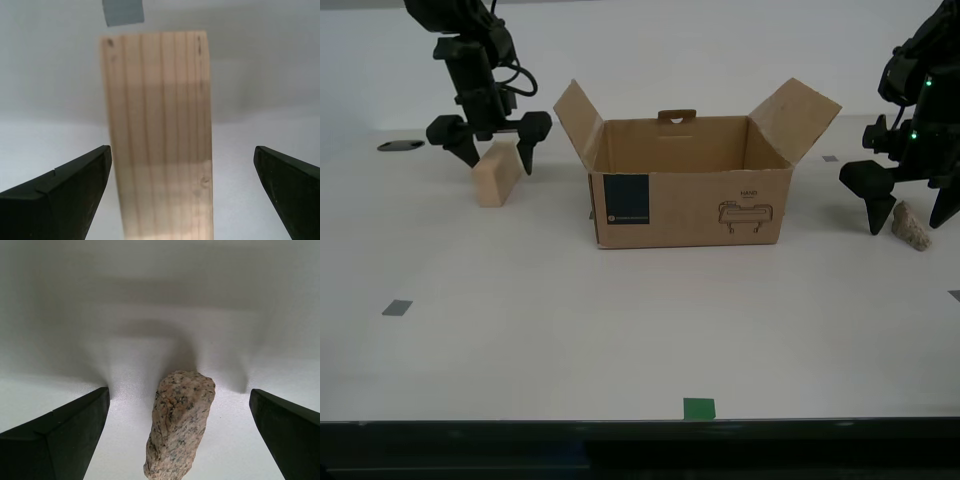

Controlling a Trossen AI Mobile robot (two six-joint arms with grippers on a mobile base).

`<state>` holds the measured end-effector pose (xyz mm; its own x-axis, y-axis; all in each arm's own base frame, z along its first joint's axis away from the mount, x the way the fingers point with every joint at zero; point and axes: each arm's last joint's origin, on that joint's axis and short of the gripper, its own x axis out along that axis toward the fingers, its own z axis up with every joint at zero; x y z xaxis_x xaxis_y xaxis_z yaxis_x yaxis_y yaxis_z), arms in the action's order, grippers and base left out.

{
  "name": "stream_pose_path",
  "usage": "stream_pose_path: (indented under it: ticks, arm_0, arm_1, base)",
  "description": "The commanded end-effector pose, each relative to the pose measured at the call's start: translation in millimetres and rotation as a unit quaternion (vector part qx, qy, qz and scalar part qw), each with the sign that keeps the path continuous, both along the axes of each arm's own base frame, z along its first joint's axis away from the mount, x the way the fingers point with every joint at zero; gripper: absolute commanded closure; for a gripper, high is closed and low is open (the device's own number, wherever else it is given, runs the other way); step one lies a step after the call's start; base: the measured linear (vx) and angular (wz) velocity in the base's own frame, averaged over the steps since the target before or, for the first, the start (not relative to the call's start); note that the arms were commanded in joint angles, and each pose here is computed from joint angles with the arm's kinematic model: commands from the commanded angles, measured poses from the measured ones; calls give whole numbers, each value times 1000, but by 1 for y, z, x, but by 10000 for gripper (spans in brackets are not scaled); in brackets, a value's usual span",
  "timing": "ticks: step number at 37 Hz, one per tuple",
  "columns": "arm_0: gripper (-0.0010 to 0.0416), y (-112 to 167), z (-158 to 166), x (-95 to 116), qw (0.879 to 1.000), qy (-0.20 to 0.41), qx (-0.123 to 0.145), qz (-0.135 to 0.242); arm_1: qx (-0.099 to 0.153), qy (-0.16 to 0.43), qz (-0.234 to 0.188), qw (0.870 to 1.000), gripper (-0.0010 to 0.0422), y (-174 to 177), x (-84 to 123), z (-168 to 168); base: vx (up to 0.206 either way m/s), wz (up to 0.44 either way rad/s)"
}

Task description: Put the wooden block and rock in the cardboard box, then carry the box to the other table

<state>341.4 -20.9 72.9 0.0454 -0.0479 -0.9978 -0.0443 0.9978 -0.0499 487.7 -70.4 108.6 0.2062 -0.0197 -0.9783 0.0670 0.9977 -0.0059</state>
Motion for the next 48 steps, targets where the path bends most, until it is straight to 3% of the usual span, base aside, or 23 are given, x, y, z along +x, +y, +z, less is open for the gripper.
stream_pose_path:
  ticks: [1,5,48]
  arm_0:
    - [16,0,0,1,1000,-3,1,1]
    - [16,0,0,1,1000,-5,1,1]
    - [51,0,0,1,1000,-6,1,1]
  arm_1:
    - [2,5,-2,1000,23,0,-1,-1]
    - [5,7,-17,1000,23,-1,-2,-2]
    - [7,23,-16,1000,23,0,-5,-5]
  base:
    - [0,0]
    - [0,0]
    - [0,0]
